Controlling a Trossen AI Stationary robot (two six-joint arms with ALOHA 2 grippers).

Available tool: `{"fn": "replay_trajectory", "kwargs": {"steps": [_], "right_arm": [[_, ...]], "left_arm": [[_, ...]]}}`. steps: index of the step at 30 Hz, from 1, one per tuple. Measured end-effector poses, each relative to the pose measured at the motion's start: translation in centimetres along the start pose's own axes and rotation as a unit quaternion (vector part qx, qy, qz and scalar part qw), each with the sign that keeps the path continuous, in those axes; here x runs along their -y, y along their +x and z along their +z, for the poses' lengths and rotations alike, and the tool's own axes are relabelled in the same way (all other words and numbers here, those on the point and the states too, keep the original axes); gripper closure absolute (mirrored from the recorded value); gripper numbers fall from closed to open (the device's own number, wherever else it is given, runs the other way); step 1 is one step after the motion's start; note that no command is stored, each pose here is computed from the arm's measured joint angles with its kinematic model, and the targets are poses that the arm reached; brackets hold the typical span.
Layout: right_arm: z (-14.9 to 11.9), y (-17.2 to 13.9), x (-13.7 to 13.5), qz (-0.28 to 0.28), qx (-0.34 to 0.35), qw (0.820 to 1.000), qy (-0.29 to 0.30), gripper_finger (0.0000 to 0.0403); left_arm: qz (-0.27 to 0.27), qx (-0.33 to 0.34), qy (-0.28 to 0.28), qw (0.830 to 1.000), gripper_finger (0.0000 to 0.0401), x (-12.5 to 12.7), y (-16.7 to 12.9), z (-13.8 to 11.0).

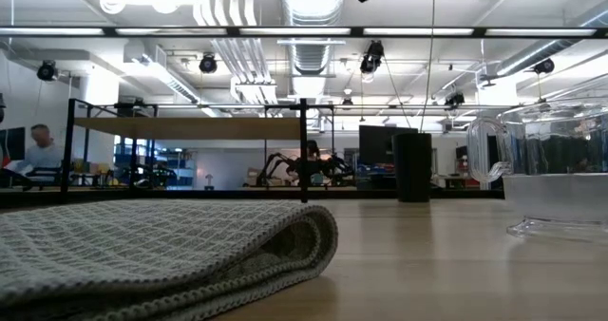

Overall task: Stack small to large cups/mugs on shelf
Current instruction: Put the black cup on the shelf

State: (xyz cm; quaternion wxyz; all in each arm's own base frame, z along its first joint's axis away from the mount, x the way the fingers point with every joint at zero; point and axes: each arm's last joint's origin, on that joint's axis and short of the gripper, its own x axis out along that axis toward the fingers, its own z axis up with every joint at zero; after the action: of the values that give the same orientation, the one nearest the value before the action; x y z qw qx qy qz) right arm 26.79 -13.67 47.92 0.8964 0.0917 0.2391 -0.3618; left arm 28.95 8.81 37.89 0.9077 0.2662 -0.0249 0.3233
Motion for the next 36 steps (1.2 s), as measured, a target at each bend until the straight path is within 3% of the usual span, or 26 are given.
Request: {"fn": "replay_trajectory", "kwargs": {"steps": [5,12,24,29,36], "right_arm": [[-0.04,0.00,-0.08,-0.001,-0.001,1.000,0.011,0.0390],[-0.01,-0.17,-0.31,0.001,0.003,1.000,0.008,0.0385],[-0.06,-0.16,-0.54,0.017,0.001,0.999,-0.028,0.0265],[-0.02,-0.17,-0.82,0.083,-0.005,0.996,-0.018,0.0246],[-0.66,-0.27,-0.99,0.135,-0.042,0.989,-0.037,0.0254]], "left_arm": [[-0.001,-0.007,0.005,1.000,0.0401,0.94,0.88,-0.92],[0.068,0.001,-0.013,0.998,0.0401,0.21,1.03,-0.45],[0.070,0.002,-0.015,0.997,0.0401,0.06,0.91,-0.35],[0.069,0.002,-0.015,0.997,0.0401,0.07,0.91,-0.37],[0.067,-0.001,-0.014,0.998,0.0401,0.25,1.00,-0.56]]}}
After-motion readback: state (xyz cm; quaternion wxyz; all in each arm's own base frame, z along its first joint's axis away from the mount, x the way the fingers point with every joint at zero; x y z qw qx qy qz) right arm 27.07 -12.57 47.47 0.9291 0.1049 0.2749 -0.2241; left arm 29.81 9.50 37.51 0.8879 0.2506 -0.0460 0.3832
